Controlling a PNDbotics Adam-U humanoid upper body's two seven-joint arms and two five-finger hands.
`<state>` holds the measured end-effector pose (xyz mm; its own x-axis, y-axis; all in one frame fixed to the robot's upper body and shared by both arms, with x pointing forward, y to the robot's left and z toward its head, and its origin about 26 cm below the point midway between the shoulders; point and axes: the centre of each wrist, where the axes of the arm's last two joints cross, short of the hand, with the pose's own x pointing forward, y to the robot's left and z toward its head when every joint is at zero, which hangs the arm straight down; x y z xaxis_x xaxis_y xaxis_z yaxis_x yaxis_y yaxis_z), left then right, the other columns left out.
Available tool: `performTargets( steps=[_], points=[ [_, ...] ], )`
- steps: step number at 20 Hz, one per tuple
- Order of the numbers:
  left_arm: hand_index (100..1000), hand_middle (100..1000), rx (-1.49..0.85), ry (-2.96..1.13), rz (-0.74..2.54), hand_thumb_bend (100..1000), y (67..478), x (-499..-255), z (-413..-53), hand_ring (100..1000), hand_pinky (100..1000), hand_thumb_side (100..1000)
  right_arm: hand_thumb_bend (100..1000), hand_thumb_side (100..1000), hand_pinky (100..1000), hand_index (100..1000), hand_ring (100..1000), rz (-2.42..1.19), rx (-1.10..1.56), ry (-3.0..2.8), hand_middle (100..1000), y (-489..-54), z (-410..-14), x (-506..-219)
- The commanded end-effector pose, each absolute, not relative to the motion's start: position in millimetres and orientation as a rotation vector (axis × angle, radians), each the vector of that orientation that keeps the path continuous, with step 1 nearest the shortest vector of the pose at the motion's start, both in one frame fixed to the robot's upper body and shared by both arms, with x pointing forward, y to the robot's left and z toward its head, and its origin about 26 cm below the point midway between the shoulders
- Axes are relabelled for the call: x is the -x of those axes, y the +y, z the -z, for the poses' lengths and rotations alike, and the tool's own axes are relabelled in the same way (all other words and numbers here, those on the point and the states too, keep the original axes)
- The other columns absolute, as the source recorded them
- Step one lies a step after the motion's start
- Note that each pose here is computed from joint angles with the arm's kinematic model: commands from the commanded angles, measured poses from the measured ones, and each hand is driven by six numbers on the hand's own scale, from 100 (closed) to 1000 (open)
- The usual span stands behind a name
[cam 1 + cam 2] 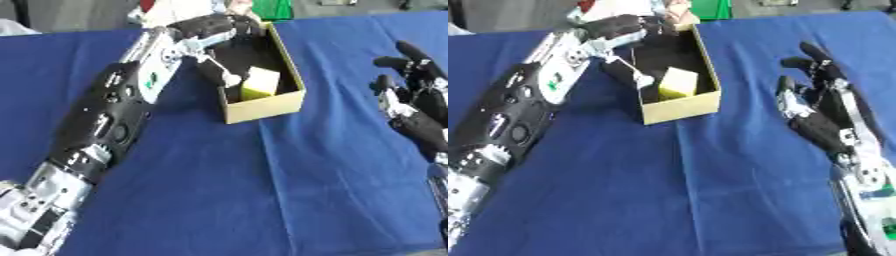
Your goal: Pick up objects on the table and place them in the box.
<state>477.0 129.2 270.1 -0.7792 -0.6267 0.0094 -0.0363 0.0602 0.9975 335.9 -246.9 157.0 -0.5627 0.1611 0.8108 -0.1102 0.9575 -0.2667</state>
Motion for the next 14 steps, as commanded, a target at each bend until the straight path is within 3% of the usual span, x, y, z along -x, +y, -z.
performTargets(
  steps=[1, 2, 10, 14],
  points=[
    [954, 896, -0.664, -2.036, 1.656, 180, 153, -465, -299, 1000, 902, 249, 100, 268, 775, 971, 1000, -0.355, 0.075, -2.164, 764, -254, -165, -336],
    [949, 877, -0.632, -2.079, 1.589, 100, 166, -460, -300, 1000, 883, 275, 100, 273, 775, 970, 1000, -0.349, 0.086, -2.168, 764, -256, -166, -336],
    [960, 882, -0.385, -2.311, 1.083, 100, 234, -379, -299, 1000, 867, 249, 100, 283, 775, 982, 1000, -0.298, 0.153, -2.190, 766, -267, -171, -334],
    [991, 910, -0.382, -2.296, 0.968, 100, 255, -353, -282, 1000, 874, 256, 100, 281, 775, 992, 1000, -0.283, 0.170, -2.190, 767, -270, -170, -333]
  ],
)
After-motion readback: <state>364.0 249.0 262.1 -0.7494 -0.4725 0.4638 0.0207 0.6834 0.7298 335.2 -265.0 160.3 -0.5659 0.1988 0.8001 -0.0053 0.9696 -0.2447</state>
